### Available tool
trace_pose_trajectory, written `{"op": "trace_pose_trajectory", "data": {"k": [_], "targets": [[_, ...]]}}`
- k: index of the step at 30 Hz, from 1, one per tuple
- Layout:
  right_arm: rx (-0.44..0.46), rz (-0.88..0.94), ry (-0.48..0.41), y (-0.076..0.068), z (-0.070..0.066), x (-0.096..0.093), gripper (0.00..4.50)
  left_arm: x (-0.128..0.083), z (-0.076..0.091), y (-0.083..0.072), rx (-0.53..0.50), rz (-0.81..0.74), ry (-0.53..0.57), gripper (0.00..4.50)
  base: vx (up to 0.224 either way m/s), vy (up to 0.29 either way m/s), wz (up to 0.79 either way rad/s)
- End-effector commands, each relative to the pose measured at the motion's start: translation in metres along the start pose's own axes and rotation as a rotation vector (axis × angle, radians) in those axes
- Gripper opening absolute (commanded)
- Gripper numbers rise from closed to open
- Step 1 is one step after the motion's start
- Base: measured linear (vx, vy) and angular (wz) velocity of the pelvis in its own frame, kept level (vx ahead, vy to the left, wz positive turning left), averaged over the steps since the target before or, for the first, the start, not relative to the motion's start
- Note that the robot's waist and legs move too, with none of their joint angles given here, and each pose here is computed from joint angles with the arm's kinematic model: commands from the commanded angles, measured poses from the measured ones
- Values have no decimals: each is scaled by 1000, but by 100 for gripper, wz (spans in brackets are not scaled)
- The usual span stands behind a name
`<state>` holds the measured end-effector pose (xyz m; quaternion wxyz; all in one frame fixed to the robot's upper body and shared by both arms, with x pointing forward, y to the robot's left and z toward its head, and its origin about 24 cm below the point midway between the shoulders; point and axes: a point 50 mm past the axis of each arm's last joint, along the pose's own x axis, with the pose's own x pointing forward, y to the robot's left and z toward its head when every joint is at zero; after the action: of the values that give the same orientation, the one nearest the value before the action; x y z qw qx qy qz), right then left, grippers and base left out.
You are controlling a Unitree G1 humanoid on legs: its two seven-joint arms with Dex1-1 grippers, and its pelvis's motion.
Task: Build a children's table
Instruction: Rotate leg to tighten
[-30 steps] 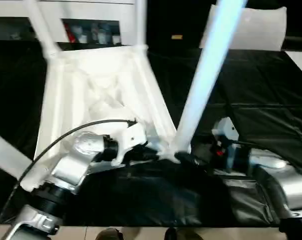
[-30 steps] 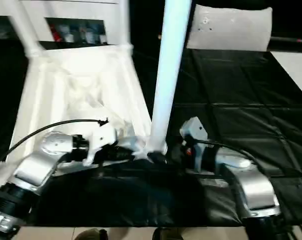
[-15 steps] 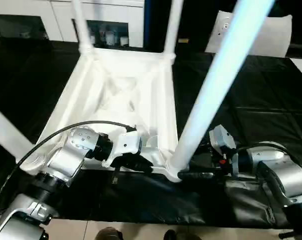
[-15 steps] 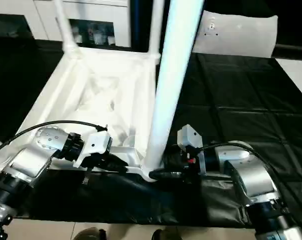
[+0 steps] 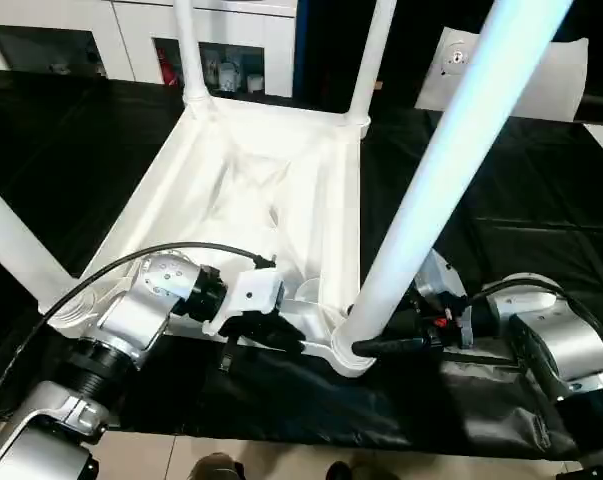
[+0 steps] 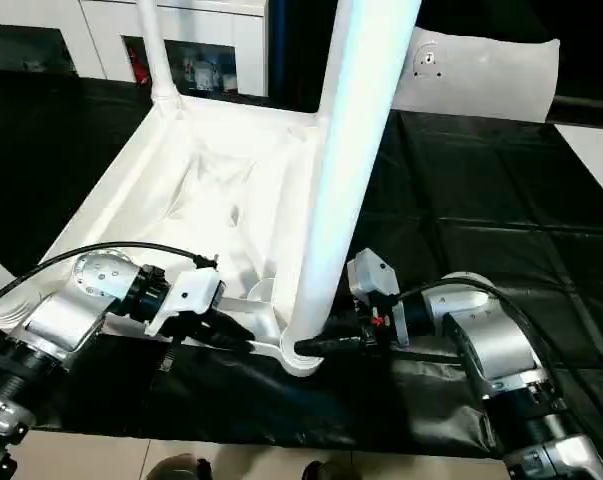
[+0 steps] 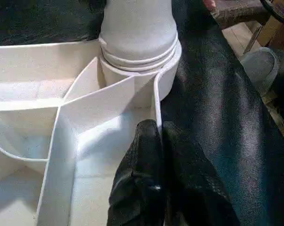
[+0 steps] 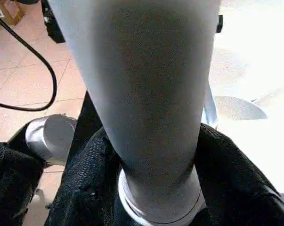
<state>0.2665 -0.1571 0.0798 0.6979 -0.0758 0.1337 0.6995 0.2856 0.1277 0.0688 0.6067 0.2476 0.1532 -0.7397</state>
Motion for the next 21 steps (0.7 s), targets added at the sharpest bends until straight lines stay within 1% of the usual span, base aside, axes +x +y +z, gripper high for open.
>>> {"op": "trace_pose_trajectory", "data": {"k": [1, 5, 7, 8, 9, 13, 14, 15, 16, 18, 19, 20, 21], "targets": [[6, 51, -12, 3, 2, 4, 198, 12, -4, -4, 3, -65, 52, 0, 0, 0, 0], [36, 47, -43, 6, 2, 8, 196, 14, -4, -2, -17, -22, 40, 0, 0, 0, 0], [96, -1, -84, 12, 2, 19, 196, 19, -3, -1, -49, 43, 24, 0, 0, 0, 0], [96, -1, -84, 12, 2, 19, 196, 19, -3, -1, -49, 43, 24, 0, 0, 0, 0], [131, -96, -89, 13, 0, 32, 196, 25, 0, 1, -95, 114, -1, 0, 0, 0, 0], [141, -146, -84, 13, -1, 39, 196, 28, 2, 3, -124, 154, -19, 0, -14, -1, -1], [186, -229, -99, 12, 0, 51, 196, 35, 8, 7, -172, 220, -59, 0, -57, 0, -2], [197, -244, -103, 11, 0, 53, 195, 36, 9, 7, -181, 234, -66, 0, -88, 6, -5], [273, -351, -124, 8, 3, 69, 195, 46, 18, 12, -247, 322, -118, 0, -60, 8, -5], [320, -418, -129, 6, 5, 78, 195, 54, 24, 15, -294, 376, -150, 0, -26, 9, -5], [348, -485, -124, 3, 7, 85, 195, 60, 29, 18, -335, 432, -173, 0, 0, 0, 0], [348, -485, -124, 3, 7, 85, 195, 60, 29, 18, -335, 432, -173, 0, -60, 67, -26], [383, -581, -114, -1, 11, 93, 195, 68, 37, 23, -385, 519, -194, 0, -60, 67, -26]]}}
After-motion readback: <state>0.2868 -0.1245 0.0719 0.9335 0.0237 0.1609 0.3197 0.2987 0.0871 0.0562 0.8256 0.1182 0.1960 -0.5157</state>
